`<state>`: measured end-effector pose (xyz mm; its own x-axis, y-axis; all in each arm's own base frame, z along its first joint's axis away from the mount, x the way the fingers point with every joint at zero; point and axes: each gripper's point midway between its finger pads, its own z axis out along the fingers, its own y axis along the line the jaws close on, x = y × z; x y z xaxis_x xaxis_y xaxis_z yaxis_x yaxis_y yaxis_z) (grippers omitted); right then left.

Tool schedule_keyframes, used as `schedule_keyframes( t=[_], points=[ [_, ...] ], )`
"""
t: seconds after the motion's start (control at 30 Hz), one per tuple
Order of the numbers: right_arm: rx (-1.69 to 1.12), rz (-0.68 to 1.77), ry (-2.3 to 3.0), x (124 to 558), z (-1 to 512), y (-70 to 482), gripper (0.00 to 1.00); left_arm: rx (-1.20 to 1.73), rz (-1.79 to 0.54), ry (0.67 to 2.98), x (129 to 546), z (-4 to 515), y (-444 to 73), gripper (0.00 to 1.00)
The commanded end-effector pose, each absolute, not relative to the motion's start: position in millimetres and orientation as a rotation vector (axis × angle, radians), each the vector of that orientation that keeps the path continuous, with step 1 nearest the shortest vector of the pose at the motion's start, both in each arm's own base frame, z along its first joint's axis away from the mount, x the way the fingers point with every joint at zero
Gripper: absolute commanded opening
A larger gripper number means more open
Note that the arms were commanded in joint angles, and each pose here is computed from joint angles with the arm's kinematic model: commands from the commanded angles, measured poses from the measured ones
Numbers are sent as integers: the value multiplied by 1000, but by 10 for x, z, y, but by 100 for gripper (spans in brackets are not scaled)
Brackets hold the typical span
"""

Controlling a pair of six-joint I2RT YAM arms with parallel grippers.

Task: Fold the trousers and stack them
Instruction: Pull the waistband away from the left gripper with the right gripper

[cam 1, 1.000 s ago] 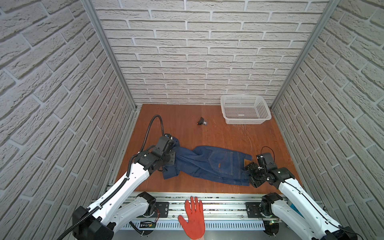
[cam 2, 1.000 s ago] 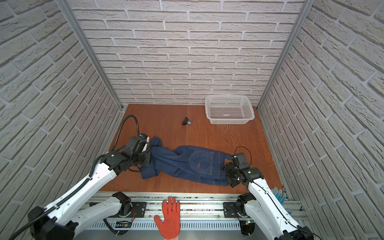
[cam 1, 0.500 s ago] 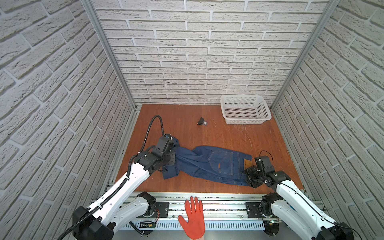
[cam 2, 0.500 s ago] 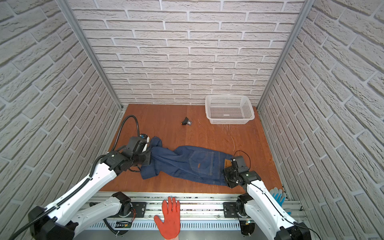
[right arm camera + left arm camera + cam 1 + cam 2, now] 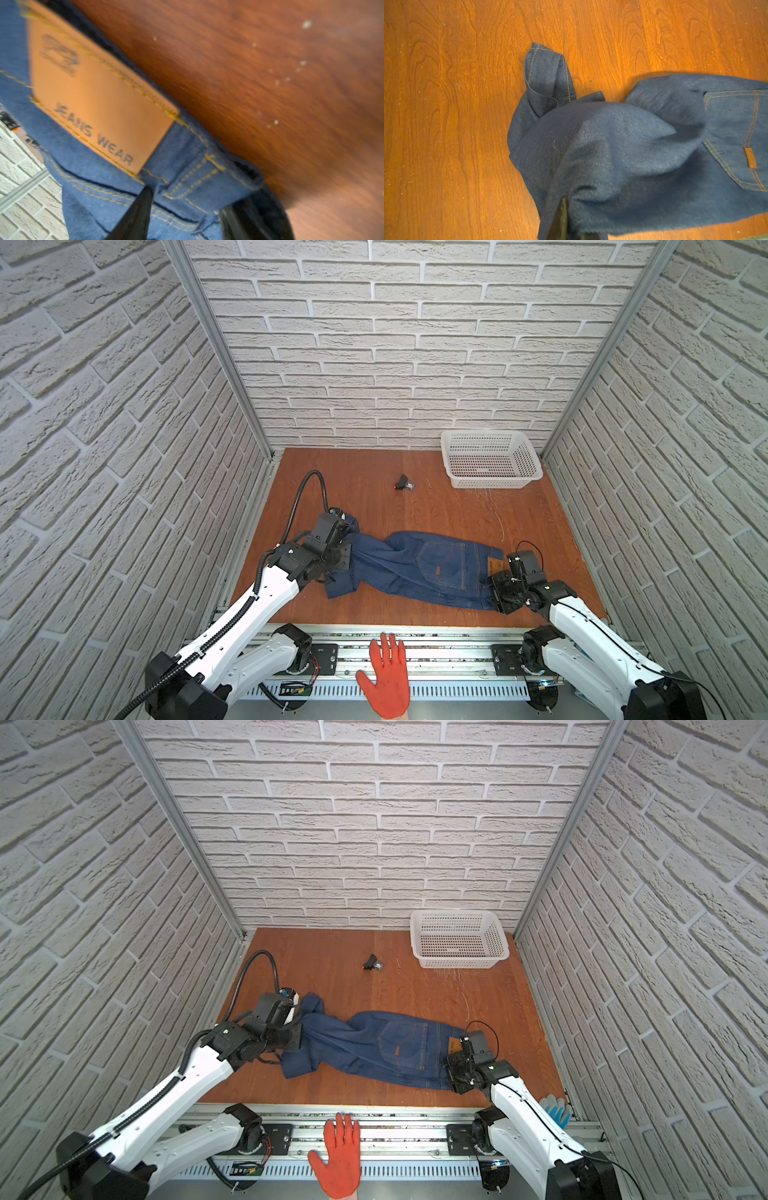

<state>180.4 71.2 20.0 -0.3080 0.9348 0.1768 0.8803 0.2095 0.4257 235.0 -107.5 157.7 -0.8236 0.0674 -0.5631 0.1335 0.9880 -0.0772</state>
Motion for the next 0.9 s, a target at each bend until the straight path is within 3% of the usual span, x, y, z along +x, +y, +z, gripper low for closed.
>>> schedule_keyframes(
  t=[0.0,0.27,0.4,0.67,0.87],
  points=[
    [1814,606,2341,1752,8,624,40,120,-146,2511,2403,1642,-1056,11],
    [1717,607,2316,1926,313,585,8,117,-139,2509,2368,1634,-1024,12],
    [1585,560,2241,1991,875,419,5,123,-143,2506,2353,1637,-1019,20],
    [1368,441,2132,1995,1868,122,5,156,-242,2512,2320,1620,-1159,63],
    [1242,310,2006,1987,2556,-160,5,147,-336,2481,2238,1728,-1213,88]
  ],
)
